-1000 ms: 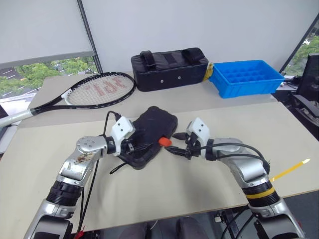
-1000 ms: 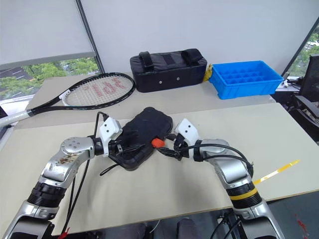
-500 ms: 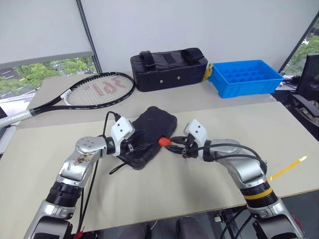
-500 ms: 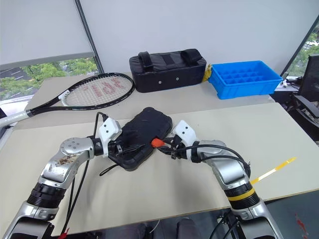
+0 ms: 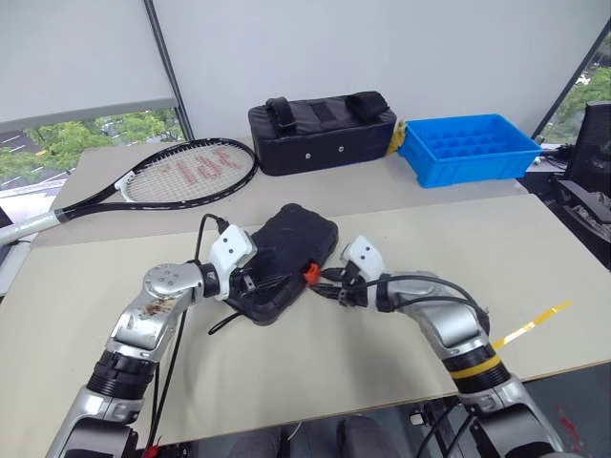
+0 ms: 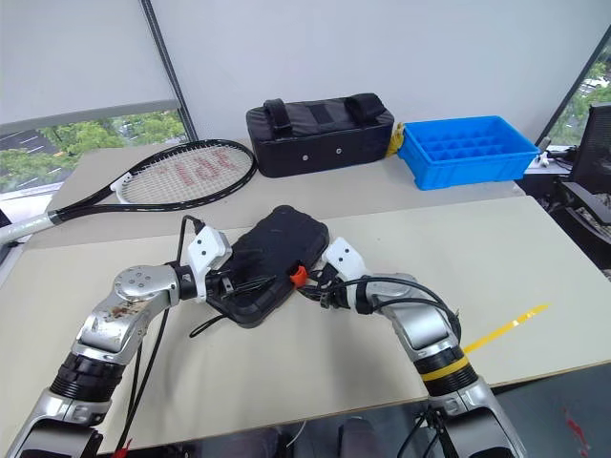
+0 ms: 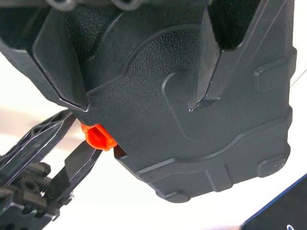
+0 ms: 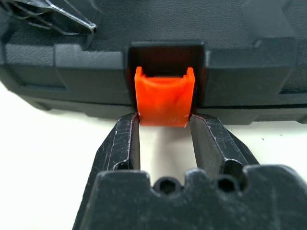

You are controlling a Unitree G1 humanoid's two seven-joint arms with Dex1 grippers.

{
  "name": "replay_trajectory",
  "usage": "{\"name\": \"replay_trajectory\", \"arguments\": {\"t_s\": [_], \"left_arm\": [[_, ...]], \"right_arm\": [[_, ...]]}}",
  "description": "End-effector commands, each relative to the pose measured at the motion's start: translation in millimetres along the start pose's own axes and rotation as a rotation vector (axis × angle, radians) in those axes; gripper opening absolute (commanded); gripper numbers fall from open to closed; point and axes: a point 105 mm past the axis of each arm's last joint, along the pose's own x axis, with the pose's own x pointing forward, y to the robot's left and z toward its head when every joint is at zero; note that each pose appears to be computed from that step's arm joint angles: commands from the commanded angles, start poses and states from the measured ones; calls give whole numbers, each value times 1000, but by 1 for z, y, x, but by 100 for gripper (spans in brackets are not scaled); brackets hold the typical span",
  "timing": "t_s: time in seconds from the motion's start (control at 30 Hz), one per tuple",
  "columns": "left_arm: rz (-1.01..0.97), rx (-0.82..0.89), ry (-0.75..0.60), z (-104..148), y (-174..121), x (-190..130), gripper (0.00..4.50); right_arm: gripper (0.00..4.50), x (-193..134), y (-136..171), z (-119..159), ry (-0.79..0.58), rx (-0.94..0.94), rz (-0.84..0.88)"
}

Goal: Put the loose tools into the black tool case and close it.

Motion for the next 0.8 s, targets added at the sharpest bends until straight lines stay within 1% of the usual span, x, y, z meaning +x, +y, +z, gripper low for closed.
{"name": "replay_trajectory", "arguments": {"t_s": [0.03, 0.2, 0.37, 0.53, 0.67, 0.8], "left_arm": [[-8, -56, 116, -34, -7, -1, 356], [-14, -59, 116, -35, -10, 1, 356], [-26, -68, 119, -37, -14, 2, 356], [-32, -79, 107, -34, -16, 4, 356], [-33, -77, 106, -34, -17, 5, 356], [-33, -80, 109, -36, -18, 4, 356]], "right_arm": [[129, 5, -5, 22, -66, -56, -26], [129, 12, -5, 24, -70, -55, -36], [129, 11, -10, 45, -120, -68, -69], [129, 14, -4, 58, -141, -91, -50], [129, 15, -3, 59, -131, -100, -39], [129, 13, -8, 56, -131, -106, -70]]}}
